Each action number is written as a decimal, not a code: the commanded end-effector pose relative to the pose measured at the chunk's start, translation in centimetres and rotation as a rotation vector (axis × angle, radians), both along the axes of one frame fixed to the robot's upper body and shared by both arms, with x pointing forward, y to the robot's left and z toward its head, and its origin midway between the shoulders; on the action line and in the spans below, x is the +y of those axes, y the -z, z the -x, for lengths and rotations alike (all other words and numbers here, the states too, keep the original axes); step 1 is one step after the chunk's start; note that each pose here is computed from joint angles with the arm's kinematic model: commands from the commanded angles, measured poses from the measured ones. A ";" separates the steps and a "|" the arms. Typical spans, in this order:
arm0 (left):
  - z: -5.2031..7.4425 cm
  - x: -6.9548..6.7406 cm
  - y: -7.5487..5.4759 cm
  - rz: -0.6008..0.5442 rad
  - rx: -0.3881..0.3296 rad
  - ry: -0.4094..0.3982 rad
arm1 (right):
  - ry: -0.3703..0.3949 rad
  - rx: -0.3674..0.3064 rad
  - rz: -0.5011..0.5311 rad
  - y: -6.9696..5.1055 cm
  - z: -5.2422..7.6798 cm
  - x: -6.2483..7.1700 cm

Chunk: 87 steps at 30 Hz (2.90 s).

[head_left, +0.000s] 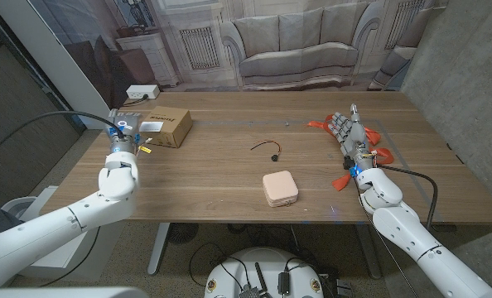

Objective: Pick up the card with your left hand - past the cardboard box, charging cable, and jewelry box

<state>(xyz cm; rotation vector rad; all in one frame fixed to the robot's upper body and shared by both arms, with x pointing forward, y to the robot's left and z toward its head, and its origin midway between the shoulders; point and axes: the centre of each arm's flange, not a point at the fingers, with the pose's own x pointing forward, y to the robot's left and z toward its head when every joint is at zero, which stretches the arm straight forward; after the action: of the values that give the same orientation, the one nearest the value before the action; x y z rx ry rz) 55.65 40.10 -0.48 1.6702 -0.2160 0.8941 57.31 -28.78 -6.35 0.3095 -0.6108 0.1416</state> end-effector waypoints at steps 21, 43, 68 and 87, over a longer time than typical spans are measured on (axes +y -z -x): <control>-1.9 -0.1 2.1 0.014 -0.095 0.083 | -0.004 0.009 -0.001 0.1 -0.2 -0.2; -3.5 -0.5 3.1 0.050 -0.131 0.120 | 0.005 0.016 -0.012 0.5 -0.1 -0.6; -4.3 -0.1 4.0 0.047 -0.144 0.133 | 0.001 0.022 -0.014 0.9 0.1 -0.1; -3.6 -0.1 3.9 0.030 -0.220 0.137 | -0.002 0.009 -0.018 0.9 0.5 -0.2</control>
<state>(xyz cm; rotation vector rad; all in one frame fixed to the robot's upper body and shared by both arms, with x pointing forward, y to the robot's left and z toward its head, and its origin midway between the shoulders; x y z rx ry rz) 59.62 39.97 -4.34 1.5213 -0.4277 0.9416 57.05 -28.90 -7.22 0.3244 -0.5959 0.1351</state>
